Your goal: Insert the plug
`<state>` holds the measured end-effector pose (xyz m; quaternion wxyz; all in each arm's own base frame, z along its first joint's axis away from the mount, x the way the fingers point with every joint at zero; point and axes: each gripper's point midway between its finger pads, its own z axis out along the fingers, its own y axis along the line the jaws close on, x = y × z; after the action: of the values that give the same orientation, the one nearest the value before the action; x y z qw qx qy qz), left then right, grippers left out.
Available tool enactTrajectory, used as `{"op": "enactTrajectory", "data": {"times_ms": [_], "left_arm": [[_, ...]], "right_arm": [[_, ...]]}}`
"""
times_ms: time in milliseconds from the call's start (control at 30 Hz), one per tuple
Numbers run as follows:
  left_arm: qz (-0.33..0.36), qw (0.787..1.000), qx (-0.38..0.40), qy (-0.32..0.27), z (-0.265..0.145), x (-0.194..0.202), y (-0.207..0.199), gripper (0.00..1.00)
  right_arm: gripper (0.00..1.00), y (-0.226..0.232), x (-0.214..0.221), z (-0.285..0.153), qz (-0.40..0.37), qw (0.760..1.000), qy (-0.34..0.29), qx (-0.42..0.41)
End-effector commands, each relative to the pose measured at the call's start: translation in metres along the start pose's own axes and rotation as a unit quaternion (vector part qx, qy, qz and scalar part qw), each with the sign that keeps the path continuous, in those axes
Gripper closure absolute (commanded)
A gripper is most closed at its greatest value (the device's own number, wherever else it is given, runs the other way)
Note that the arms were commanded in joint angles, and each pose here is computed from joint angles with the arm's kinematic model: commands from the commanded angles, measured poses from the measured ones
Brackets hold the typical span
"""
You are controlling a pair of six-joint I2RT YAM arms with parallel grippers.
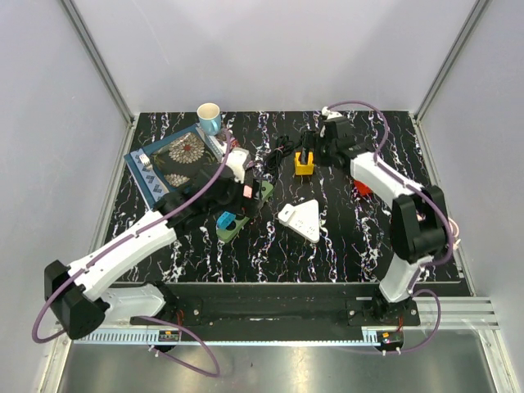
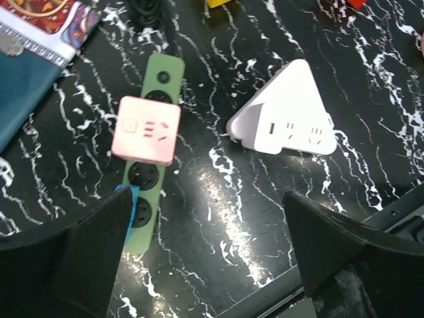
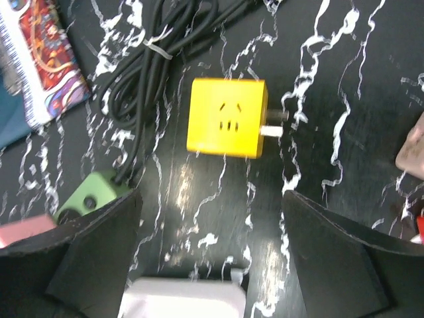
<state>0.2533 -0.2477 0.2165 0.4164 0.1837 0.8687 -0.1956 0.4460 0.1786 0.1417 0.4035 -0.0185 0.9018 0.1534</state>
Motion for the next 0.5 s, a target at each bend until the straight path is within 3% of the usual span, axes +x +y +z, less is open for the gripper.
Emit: {"op": "enactTrajectory", "data": {"times_ms": [0, 233, 467], "left_arm": [[-0.017, 0.998, -0.021, -0.052, -0.011, -0.008, 0.023, 0.01], [-0.029, 0.996, -0.043, -0.072, -0.021, -0.002, 0.046, 0.01], [-0.033, 0.995, -0.035, -0.085, -0.024, -0.007, 0.045, 0.01]], "right_arm": [[0.09, 0.005, -0.028, 0.023, -0.032, 0.999, -0.02, 0.037], [0.09, -0.003, -0.006, 0.075, -0.045, 0.994, 0.037, 0.09], [0.12, -0.002, 0.013, 0.092, -0.041, 0.992, 0.066, 0.103]]}}
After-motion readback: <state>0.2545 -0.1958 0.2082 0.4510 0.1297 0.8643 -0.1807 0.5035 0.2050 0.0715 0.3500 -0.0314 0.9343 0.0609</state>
